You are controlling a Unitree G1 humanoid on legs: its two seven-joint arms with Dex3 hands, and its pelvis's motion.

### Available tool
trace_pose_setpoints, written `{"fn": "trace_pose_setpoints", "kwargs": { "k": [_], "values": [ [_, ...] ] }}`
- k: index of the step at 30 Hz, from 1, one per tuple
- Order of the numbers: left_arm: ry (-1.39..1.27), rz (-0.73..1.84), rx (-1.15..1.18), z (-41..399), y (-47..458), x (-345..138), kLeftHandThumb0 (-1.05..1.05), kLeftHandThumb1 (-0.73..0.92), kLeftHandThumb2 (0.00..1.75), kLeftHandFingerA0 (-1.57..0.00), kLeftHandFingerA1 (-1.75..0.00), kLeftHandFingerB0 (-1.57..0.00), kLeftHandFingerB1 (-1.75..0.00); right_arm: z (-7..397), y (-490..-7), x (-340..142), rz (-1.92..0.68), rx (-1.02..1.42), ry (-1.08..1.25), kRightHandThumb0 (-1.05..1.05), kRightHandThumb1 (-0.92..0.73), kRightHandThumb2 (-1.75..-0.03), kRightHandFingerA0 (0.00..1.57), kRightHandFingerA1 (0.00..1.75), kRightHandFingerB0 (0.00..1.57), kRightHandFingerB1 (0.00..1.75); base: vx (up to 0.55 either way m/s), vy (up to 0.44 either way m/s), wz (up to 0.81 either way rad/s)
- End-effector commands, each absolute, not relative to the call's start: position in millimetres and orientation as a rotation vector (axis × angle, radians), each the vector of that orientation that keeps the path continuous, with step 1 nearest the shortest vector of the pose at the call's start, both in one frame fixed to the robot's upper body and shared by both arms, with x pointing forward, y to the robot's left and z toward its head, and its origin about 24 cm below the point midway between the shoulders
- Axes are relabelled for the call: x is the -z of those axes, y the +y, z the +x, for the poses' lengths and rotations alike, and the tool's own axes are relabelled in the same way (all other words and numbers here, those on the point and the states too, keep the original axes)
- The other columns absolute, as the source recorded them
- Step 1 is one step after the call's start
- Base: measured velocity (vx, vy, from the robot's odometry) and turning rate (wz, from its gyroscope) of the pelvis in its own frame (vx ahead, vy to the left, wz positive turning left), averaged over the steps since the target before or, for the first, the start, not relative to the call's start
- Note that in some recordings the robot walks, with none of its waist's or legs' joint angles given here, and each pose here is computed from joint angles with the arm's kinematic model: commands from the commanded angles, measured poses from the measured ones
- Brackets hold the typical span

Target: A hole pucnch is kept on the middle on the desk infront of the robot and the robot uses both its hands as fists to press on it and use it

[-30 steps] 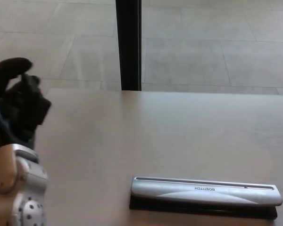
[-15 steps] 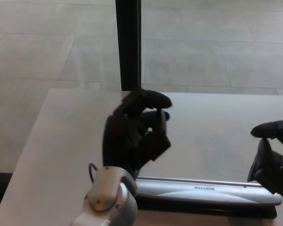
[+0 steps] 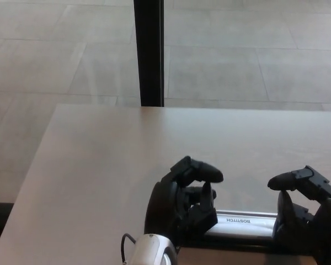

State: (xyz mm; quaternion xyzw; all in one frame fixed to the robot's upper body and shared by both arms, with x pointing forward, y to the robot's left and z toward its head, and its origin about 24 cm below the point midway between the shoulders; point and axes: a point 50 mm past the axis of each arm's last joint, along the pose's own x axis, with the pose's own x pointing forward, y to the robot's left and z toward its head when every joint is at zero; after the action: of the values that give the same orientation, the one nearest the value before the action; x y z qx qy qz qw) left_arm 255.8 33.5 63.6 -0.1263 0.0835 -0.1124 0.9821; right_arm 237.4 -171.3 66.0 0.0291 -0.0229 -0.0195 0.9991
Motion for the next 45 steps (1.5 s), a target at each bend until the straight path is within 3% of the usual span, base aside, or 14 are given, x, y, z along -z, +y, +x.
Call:
{"fn": "trace_pose_setpoints", "kwargs": {
  "k": [1,2,8,16,26,35,36,37,38,39,42,43,44,45],
  "values": [
    [0.245,-0.478,0.077,226.1,-4.5,-43.7,-0.37,0.9,0.8,-0.89,-1.75,-0.45,-1.75,232.6,-174.7,-54.5,0.072,0.102,-0.052,-0.4,-0.68,-1.02,1.07,1.75,0.62,1.69,0.0,0.0,0.0],
    [0.263,-0.474,0.037,219.7,-10.7,-36.8,-0.39,0.92,0.75,-0.82,-1.75,-0.47,-1.64,231.9,-177.1,-49.7,0.071,0.124,-0.035,-0.4,-0.7,-0.99,1.05,1.75,0.61,1.72,0.0,0.0,0.0],
    [0.267,-0.491,-0.046,201.8,-31.8,-30.3,-0.41,0.92,0.75,-0.81,-1.75,-0.49,-1.59,233.7,-179.5,-39.5,0.12,0.171,0.008,-0.4,-0.68,-1.02,1.04,1.75,0.62,1.72,0.0,0.0,0.0],
    [0.193,-0.444,-0.127,192.7,-50.7,-29.7,-0.36,0.9,0.81,-0.88,-1.75,-0.46,-1.69,234.8,-180.5,-21.1,0.18,0.257,-0.052,-0.36,-0.66,-0.98,1.05,1.75,0.66,1.68,0.0,0.0,0.0],
    [-0.073,-0.021,-0.122,204.6,-47.0,-16.5,-0.31,0.75,1.09,-0.91,-1.75,-0.58,-1.73,226.9,-177.3,10.6,-0.075,0.426,-0.102,-0.4,-0.7,-0.94,0.93,1.75,0.67,1.75,0.0,0.0,0.0],
    [-0.296,0.246,0.039,214.8,-38.9,-9.7,-0.27,0.7,1.03,-0.9,-1.75,-0.67,-1.58,223.3,-186.5,30.3,-0.055,0.504,-0.026,-0.42,-0.74,-0.79,0.95,1.75,0.69,1.74,0.0,0.0,0.0],
    [-0.347,0.309,0.107,213.9,-39.2,-8.2,-0.23,0.65,1.11,-0.84,-1.75,-0.71,-1.45,220.1,-190.8,35.3,-0.151,0.493,-0.011,-0.45,-0.76,-0.68,0.88,1.75,0.63,1.7,0.0,0.0,0.0],
    [-0.402,0.349,0.133,214.5,-38.4,-7.7,-0.2,0.64,1.1,-0.87,-1.75,-0.75,-1.42,217.6,-193.0,39.3,-0.183,0.491,0.004,-0.43,-0.75,-0.62,0.85,1.66,0.69,1.49,0.0,0.0,0.0],
    [-0.406,0.351,0.131,215.3,-37.5,-7.6,-0.2,0.64,1.1,-0.87,-1.75,-0.75,-1.42,218.4,-192.0,39.6,-0.182,0.491,0.002,-0.43,-0.75,-0.62,0.85,1.66,0.69,1.49,0.0,0.0,0.0],
    [-0.44,0.379,0.159,215.5,-37.2,-7.1,-0.2,0.65,1.06,-0.88,-1.75,-0.77,-1.4,217.3,-192.8,42.0,-0.168,0.489,0.017,-0.37,-0.74,-0.62,0.87,1.58,0.74,1.27,0.0,0.0,0.0],
    [-0.509,0.459,0.242,214.7,-35.9,-3.0,-0.23,0.64,1.06,-0.93,-1.75,-0.79,-1.44,218.4,-192.0,48.8,-0.261,0.521,0.08,-0.36,-0.73,-0.62,0.9,1.52,0.77,1.31,0.0,0.0,0.0],
    [-0.555,0.526,0.283,214.6,-36.0,-1.1,-0.32,0.68,1.01,-0.94,-1.75,-0.79,-1.48,222.4,-190.3,54.4,-0.422,0.438,0.143,-0.42,-0.71,-0.66,0.68,1.56,0.58,1.33,0.0,0.0,0.0],
    [-0.58,0.559,0.3,214.8,-36.4,-0.6,-0.32,0.68,1.01,-0.94,-1.75,-0.79,-1.48,223.4,-192.2,58.7,-0.698,0.367,0.182,-0.42,-0.71,-0.66,0.68,1.56,0.58,1.33,0.0,0.0,0.0],
    [-0.603,0.573,0.304,215.1,-36.5,-0.6,-0.28,0.62,1.07,-0.97,-1.75,-0.8,-1.47,224.0,-193.5,61.6,-0.75,0.361,0.221,-0.49,-0.65,-0.62,0.62,1.39,0.63,1.0,0.0,0.0,0.0]
  ]
}}
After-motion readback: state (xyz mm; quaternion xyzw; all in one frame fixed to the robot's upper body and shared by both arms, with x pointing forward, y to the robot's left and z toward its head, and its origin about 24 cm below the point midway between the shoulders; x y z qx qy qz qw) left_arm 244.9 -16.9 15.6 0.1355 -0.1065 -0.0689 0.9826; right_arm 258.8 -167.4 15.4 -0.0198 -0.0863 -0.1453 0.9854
